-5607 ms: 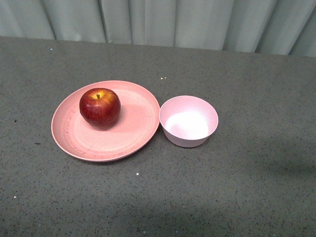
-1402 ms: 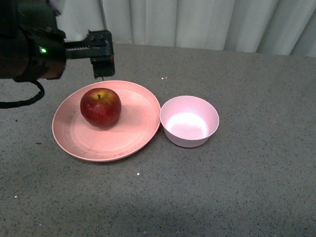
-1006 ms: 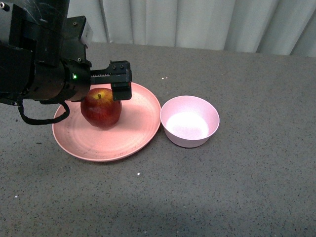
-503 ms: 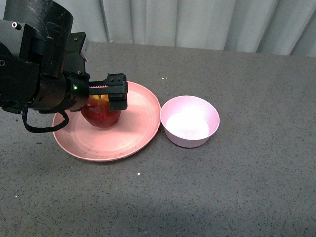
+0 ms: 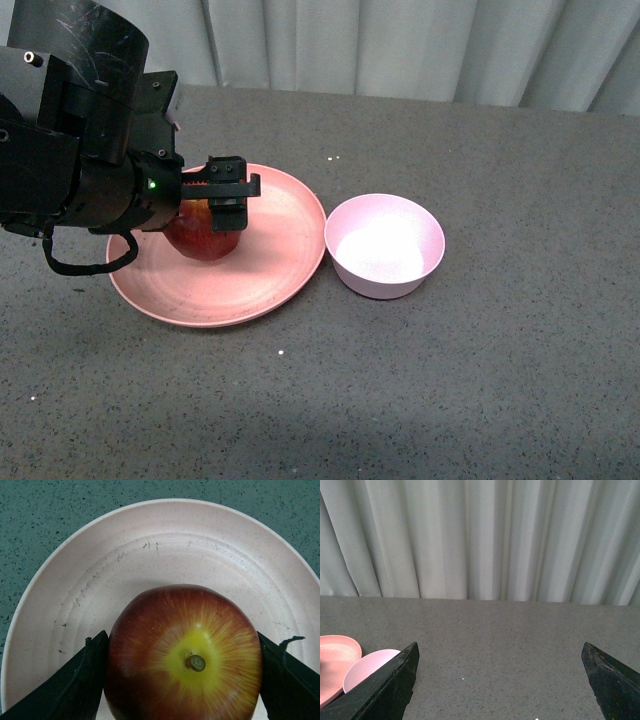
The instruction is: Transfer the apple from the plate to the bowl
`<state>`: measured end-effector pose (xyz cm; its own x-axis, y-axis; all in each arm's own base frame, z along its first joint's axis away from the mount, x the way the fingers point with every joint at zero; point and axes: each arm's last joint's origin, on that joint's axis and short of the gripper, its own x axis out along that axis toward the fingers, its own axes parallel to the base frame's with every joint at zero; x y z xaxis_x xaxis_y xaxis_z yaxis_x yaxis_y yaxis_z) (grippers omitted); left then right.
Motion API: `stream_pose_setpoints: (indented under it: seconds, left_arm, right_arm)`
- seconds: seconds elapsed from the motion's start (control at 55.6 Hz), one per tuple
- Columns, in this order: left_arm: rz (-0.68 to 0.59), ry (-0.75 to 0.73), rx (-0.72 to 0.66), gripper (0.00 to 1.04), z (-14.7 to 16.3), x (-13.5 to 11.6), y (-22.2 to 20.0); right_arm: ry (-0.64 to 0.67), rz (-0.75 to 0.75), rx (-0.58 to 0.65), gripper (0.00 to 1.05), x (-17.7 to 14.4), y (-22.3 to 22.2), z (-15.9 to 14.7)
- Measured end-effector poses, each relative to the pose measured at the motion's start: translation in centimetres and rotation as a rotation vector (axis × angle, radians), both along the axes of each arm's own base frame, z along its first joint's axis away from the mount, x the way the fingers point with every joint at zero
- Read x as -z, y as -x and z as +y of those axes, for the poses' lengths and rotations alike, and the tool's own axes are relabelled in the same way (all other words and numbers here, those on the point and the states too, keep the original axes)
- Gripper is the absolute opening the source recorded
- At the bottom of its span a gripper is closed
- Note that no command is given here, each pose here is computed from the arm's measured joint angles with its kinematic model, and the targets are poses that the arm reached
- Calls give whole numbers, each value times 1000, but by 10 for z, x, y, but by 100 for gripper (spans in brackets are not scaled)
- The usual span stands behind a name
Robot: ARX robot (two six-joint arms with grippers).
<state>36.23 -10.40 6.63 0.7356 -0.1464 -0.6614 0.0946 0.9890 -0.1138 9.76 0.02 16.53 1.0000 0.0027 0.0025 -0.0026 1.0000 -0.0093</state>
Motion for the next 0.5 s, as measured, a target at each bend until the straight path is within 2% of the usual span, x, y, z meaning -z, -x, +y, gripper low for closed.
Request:
stream_pose_setpoints:
  seconds: [0.18, 0.341, 0.503]
  left_arm:
    - [-44, 27, 72, 75, -22, -16, 5]
    - [-95, 58, 175, 75, -67, -34, 6]
    - [-114, 80, 220, 75, -93, -42, 6]
  right_arm:
    - [0, 0, 0, 95, 0, 0, 0]
    - [0, 0, 0, 95, 0, 0, 0]
    - [0, 0, 0, 95, 0, 0, 0]
